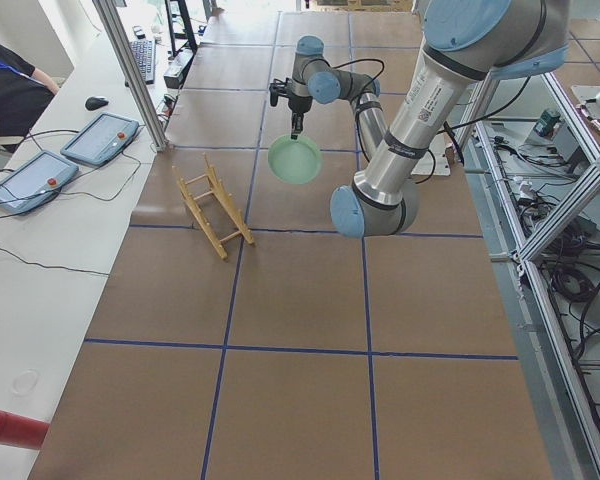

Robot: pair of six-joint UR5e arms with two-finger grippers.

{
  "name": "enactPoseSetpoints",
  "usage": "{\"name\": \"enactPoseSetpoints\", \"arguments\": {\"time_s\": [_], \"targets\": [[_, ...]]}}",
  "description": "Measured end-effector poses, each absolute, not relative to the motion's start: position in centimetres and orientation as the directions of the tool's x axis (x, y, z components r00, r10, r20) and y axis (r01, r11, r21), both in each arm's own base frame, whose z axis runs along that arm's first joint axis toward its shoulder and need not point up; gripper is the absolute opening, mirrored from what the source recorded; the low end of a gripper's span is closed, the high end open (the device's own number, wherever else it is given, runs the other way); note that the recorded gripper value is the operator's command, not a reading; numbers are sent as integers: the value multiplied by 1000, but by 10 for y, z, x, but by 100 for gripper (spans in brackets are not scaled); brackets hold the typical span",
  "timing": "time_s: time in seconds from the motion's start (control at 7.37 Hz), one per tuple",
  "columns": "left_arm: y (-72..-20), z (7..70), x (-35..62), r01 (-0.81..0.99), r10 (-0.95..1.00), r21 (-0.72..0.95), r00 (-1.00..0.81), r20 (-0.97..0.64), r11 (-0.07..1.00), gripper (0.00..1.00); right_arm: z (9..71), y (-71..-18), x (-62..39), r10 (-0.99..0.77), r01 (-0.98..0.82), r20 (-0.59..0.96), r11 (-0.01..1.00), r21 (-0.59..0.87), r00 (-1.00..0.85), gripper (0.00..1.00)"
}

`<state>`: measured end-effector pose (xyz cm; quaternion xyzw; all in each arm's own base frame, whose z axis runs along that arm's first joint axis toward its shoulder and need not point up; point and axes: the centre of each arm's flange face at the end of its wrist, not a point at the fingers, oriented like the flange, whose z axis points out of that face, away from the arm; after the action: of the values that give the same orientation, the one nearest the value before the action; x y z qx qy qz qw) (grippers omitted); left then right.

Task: Place plate on rack
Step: 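Lift the plate with the left gripper and tilt it upright, then carry the upright plate with the left gripper above the wooden rack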

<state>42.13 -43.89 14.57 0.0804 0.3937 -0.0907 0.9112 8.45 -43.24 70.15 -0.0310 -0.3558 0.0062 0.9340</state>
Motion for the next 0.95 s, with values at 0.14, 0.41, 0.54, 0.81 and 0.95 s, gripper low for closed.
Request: {"name": "enactPoseSetpoints", "arguments": {"time_s": [0.14,0.41,0.54,0.81,0.95], "targets": [[-458,130,374,268,-100,109,661,-744,957,0,701,-432,85,34,10,664,998,-62,747,100],[-483,108,295,311,-87,137,609,-788,940,0,701,-432,85,34,10,664,998,-62,747,100],[-492,98,263,334,-72,149,568,-820,931,0,701,-432,85,35,9,664,998,-62,747,100],[-512,85,196,373,-12,172,443,-896,912,0,701,-432,85,34,9,664,998,-62,747,100],[-525,89,170,384,22,179,380,-925,906,0,701,-432,85,34,9,664,998,-62,747,100]]}}
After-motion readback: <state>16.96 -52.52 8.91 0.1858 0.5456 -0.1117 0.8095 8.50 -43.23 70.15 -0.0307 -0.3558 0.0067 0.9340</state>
